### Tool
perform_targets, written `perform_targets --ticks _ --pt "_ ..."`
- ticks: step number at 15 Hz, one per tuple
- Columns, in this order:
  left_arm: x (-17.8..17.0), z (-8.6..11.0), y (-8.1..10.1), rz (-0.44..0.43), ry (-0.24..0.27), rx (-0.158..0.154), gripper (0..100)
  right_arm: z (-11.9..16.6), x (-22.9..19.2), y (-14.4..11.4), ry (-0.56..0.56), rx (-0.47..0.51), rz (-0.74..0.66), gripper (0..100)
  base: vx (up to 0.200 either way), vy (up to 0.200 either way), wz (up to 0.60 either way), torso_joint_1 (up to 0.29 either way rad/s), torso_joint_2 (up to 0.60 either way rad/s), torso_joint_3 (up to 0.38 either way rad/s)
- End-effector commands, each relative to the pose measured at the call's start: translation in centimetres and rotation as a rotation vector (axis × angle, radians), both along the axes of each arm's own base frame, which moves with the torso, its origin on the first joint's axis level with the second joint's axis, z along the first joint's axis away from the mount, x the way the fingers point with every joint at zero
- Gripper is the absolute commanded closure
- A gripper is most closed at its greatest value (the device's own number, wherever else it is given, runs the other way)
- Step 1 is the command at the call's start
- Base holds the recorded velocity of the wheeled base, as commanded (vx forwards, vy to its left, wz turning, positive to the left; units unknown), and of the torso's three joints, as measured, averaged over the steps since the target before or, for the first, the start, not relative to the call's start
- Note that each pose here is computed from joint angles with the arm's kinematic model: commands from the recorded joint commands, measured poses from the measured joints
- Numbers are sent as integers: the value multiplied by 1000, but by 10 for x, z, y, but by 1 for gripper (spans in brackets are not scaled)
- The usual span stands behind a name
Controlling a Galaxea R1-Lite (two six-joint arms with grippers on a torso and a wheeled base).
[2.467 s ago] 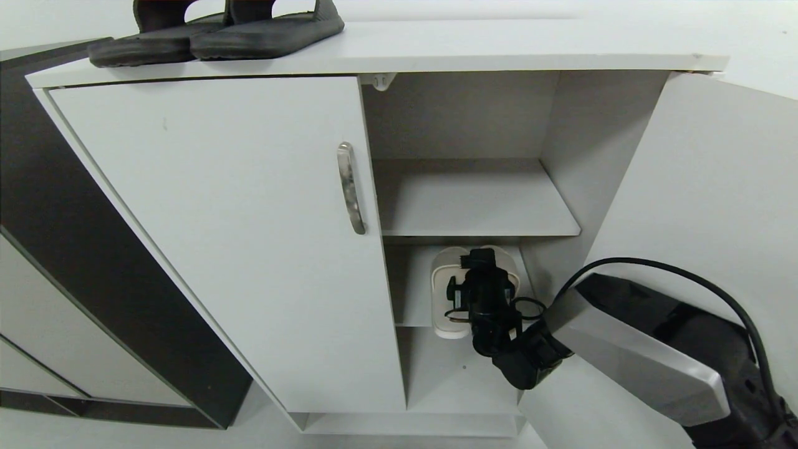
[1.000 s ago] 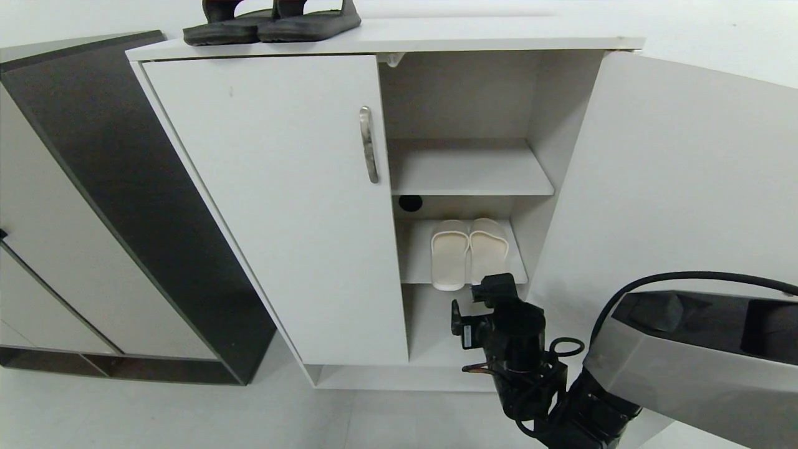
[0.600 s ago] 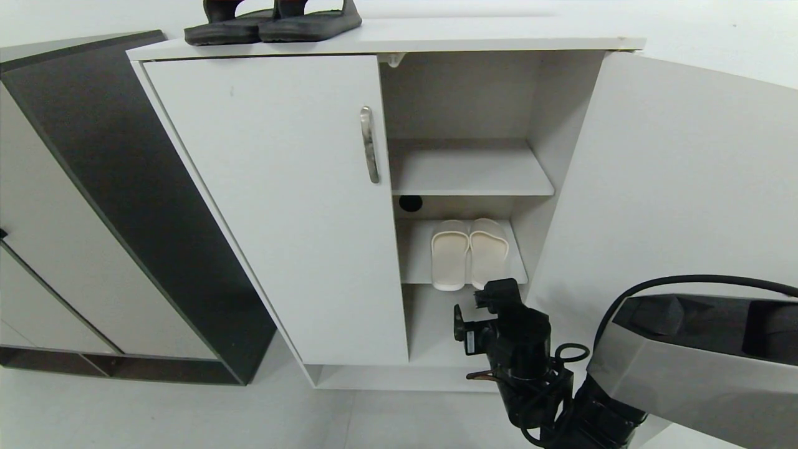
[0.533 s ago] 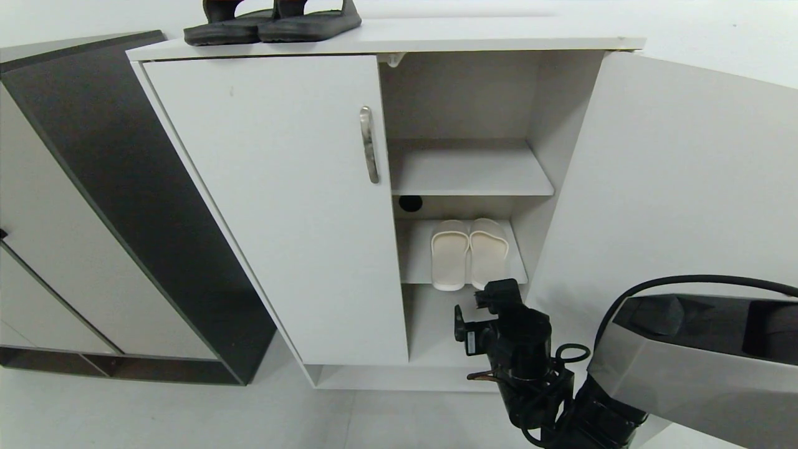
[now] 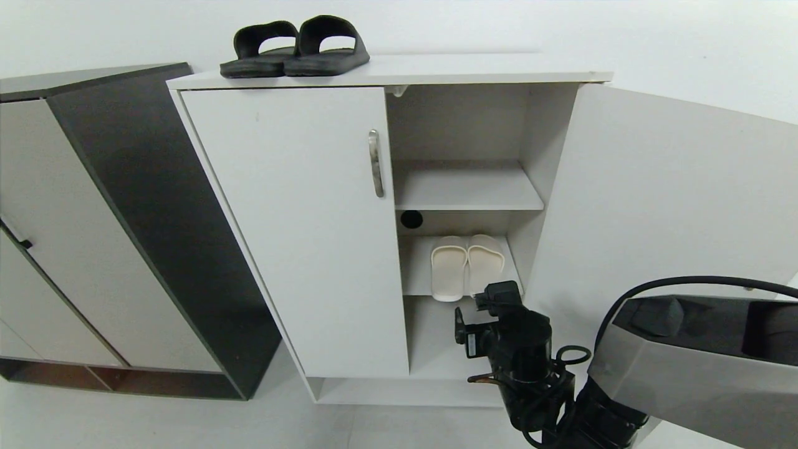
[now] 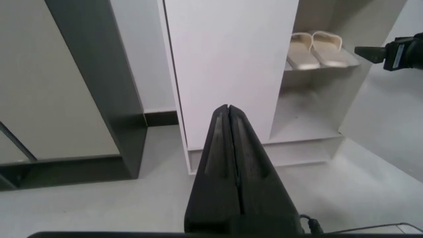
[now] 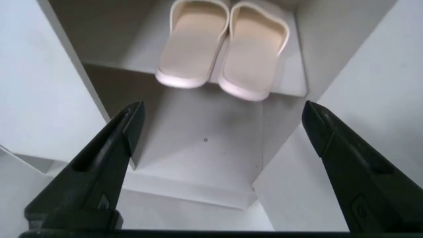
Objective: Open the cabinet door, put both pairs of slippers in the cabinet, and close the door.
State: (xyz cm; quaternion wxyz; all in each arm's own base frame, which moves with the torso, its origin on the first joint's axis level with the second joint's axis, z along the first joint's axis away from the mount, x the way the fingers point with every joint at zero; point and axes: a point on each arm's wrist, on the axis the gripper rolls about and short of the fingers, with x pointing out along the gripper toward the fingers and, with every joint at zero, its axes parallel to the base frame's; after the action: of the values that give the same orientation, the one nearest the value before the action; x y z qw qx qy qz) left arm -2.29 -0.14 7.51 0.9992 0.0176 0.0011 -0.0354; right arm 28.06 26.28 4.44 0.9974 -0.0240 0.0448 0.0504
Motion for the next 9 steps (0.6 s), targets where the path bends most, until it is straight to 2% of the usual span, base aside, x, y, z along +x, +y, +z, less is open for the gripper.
perform_targets --ticks 1,5,9 --pt "0 0 0 0 0 0 100 -1 -1 0 3 -3 0 0 0 0 0 2 2 193" --pt "0 0 0 0 0 1 100 -5 -2 -6 19 -18 0 0 0 0 0 2 4 167" --pt "0 0 0 0 -1 5 100 -5 -2 -7 13 -12 -1 0 0 0 0 1 1 15"
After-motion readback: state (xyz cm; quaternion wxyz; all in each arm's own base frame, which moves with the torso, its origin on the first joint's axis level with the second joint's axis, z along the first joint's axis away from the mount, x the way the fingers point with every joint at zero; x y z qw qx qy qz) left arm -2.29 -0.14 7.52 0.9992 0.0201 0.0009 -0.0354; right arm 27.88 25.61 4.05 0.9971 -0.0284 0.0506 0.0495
